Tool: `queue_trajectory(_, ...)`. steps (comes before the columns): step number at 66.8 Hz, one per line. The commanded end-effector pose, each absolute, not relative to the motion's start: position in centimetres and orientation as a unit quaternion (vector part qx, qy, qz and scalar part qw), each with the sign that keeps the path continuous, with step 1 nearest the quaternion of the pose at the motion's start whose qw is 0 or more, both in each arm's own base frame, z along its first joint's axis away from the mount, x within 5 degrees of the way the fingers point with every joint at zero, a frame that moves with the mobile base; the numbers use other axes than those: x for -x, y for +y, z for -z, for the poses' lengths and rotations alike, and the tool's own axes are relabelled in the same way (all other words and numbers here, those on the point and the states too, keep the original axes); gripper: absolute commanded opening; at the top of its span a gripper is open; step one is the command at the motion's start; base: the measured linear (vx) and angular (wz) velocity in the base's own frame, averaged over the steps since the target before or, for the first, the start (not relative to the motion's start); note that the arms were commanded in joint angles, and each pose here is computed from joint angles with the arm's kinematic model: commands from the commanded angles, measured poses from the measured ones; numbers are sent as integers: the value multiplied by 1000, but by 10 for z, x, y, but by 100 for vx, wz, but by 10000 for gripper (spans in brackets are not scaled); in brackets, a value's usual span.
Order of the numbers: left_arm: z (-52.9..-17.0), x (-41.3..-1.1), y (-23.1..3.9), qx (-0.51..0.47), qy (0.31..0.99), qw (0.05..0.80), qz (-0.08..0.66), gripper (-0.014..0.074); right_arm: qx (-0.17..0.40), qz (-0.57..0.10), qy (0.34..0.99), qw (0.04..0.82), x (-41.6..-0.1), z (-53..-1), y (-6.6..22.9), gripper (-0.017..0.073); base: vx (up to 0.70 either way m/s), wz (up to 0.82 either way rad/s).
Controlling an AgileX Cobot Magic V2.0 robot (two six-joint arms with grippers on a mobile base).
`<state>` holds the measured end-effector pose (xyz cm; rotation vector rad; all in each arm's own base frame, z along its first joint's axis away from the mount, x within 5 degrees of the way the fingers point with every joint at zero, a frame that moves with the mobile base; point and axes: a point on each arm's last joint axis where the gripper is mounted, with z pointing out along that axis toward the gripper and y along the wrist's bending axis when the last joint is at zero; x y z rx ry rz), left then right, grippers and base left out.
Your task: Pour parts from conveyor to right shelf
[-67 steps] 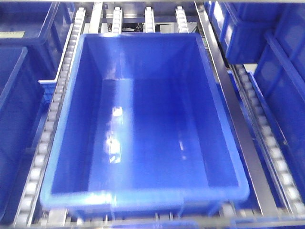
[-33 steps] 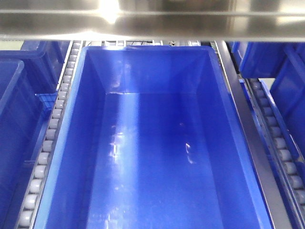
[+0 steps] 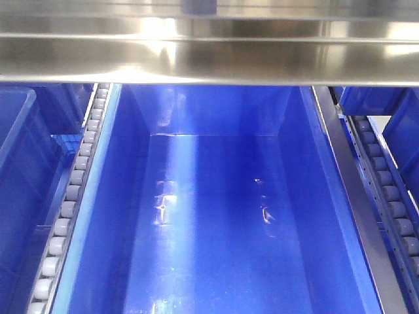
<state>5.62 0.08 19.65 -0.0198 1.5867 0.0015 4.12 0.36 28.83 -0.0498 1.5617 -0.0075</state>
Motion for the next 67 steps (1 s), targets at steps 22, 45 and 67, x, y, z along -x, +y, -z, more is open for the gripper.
queue_trajectory(22,-210,-55,0,11,677,735,7,-6,19,10,669,743,-40,-304,3,-4,0,0)
queue_trajectory(45,-210,-55,0,11,677,735,7,-6,19,10,669,743,-40,-304,3,-4,0,0)
queue_trajectory(67,-210,-55,0,11,677,735,7,-6,14,14,643,766,-39,-310,2,-4,0,0)
